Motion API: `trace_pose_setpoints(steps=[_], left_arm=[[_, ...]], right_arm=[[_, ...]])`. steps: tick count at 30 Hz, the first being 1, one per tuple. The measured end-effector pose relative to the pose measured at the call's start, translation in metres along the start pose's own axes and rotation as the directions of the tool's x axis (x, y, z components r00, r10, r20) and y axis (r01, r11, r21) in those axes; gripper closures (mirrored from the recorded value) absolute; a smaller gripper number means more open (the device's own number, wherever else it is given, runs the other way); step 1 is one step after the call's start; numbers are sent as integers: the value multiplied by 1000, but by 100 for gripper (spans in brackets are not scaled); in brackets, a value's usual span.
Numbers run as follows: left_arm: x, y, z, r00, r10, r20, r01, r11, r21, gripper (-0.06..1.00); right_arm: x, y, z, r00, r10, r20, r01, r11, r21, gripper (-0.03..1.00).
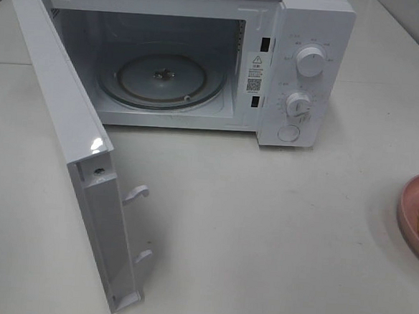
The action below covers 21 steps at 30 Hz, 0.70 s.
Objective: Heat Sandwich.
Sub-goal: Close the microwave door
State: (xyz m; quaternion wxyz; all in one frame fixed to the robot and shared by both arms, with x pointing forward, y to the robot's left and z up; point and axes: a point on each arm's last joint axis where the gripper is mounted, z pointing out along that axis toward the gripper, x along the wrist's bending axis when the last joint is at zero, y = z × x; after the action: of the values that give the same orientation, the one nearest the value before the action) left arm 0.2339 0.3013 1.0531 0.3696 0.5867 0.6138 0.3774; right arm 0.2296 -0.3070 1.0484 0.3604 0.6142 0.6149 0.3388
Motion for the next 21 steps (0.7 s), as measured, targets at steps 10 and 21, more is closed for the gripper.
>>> trace_pose_setpoints(steps=[10, 21], left_arm=[[0, 0, 0, 1000, 0, 0, 0, 1000, 0, -3], [0, 0, 0, 1000, 0, 0, 0, 1000, 0, -3]], right_arm=[[0, 0, 0, 1000, 0, 0, 0, 1000, 0, 21], [0, 0, 0, 1000, 0, 0, 0, 1000, 0, 21]])
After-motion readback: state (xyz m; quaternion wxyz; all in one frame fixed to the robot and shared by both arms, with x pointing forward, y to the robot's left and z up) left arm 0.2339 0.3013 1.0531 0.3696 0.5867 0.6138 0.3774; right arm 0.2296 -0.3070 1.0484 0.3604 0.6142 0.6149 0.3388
